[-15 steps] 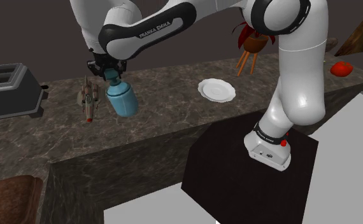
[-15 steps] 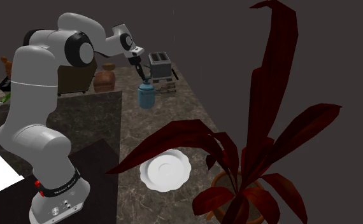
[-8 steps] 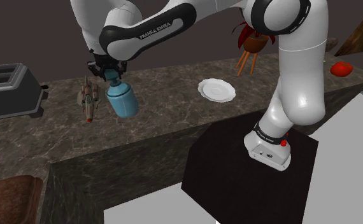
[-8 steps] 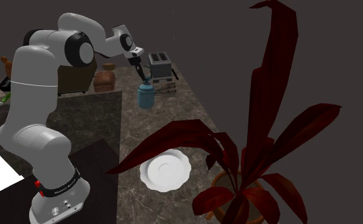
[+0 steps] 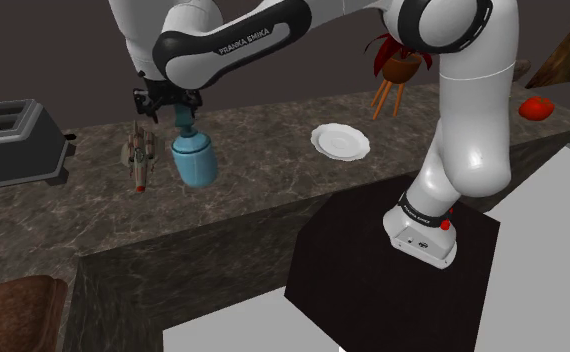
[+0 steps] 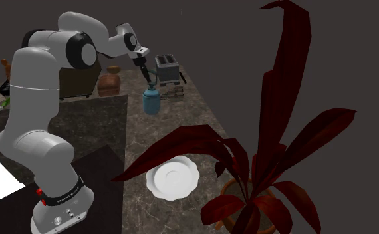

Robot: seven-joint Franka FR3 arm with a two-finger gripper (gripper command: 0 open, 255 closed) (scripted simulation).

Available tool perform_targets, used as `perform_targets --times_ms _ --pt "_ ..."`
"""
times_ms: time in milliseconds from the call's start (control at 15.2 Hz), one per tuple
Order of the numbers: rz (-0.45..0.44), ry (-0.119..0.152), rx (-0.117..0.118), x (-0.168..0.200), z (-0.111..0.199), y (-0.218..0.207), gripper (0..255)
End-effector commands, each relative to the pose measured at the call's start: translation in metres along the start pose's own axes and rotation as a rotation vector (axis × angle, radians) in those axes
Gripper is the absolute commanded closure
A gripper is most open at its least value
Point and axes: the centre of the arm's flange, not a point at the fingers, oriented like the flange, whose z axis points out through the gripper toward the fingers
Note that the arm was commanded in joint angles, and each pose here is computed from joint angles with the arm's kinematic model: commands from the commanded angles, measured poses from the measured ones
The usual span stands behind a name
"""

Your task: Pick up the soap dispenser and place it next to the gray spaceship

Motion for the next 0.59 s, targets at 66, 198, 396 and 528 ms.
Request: perform_targets --times_ms 66,198,396,528 --pt "0.000 0.000 0.000 0.000 -0.036 0.000 0" --pt "0.000 0.000 0.000 0.000 -0.036 0.000 0" --pt "0.000 0.000 0.000 0.000 -0.036 0.000 0" --pt "0.000 0.000 0.000 0.000 -0.036 0.000 0"
